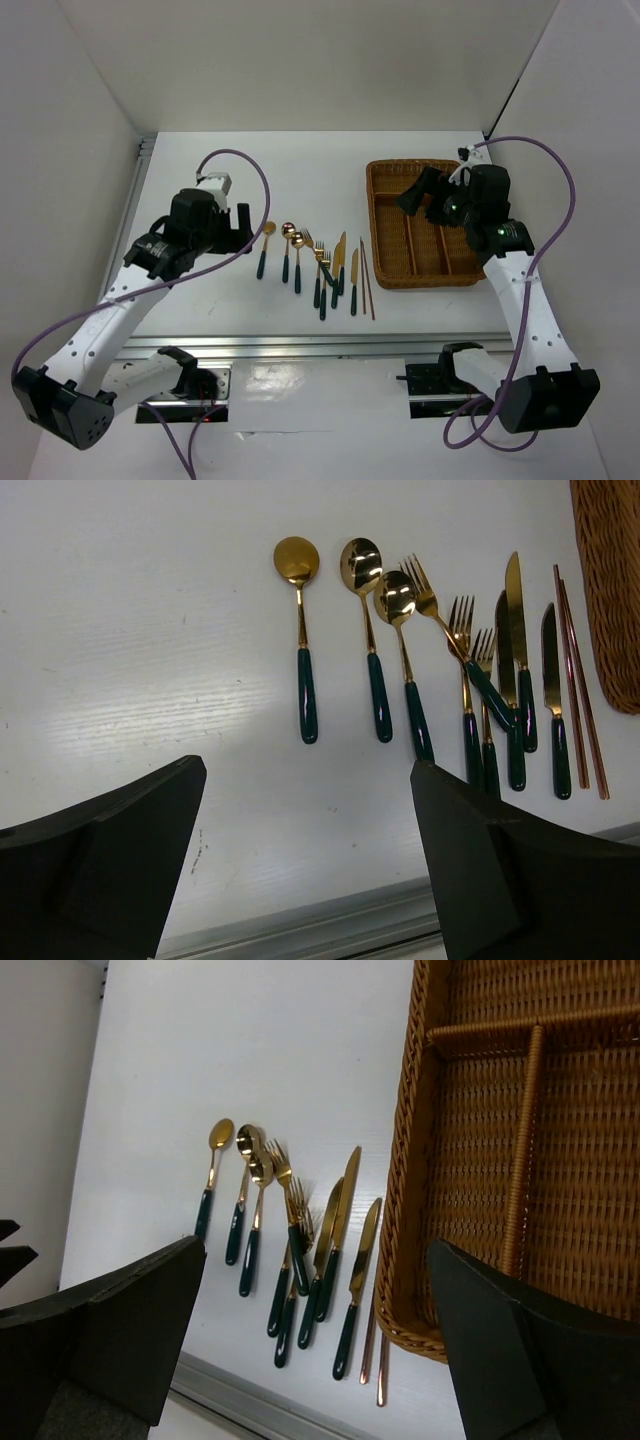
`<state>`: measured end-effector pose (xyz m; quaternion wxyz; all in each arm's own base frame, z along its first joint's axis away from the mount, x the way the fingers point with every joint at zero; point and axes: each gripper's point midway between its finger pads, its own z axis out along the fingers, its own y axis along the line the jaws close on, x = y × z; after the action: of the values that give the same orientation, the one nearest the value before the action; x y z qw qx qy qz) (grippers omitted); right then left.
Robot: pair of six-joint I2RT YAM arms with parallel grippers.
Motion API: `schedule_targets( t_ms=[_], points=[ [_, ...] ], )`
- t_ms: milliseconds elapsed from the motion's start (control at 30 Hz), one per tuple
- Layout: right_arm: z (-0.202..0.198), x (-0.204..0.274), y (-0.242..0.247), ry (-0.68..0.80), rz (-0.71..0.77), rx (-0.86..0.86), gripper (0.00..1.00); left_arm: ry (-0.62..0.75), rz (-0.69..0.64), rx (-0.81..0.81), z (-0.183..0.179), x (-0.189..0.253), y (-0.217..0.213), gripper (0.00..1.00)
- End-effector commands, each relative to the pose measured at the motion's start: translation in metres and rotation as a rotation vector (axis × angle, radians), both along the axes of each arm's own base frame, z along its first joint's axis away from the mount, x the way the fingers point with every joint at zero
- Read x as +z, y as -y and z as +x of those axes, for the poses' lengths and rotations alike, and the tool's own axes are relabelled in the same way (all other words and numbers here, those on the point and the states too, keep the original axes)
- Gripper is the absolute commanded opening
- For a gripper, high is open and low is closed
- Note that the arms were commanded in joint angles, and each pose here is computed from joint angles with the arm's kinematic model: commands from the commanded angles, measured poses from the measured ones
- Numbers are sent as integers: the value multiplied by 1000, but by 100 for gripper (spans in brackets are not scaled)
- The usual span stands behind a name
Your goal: Sort the eating utensils into containers
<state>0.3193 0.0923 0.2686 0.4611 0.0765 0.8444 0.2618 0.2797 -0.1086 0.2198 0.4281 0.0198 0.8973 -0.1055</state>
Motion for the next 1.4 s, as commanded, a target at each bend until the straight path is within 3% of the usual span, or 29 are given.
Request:
schedule_targets(
  t_ms=[0,100,333,467,767,1367],
  points=[
    [9,13,-4,77,0,35,100,58,-51,-23,9,14,10,100],
    [13,9,-6,66,4,45,100,28,-77,-8,7,3,13,100],
    [25,-14,-8,24,16,49,100,-203,-71,84,-2,-72,28,100],
    [29,-28,-6,-14,6,32,100,-229,48,138,-1,-86,29,100],
    [36,-32,-10,-17,25,46,100,-271,143,177,3,-123,20,99],
    [32,-30,-11,-13,23,60,100,-349,194,122,40,-181,41,79]
  ],
)
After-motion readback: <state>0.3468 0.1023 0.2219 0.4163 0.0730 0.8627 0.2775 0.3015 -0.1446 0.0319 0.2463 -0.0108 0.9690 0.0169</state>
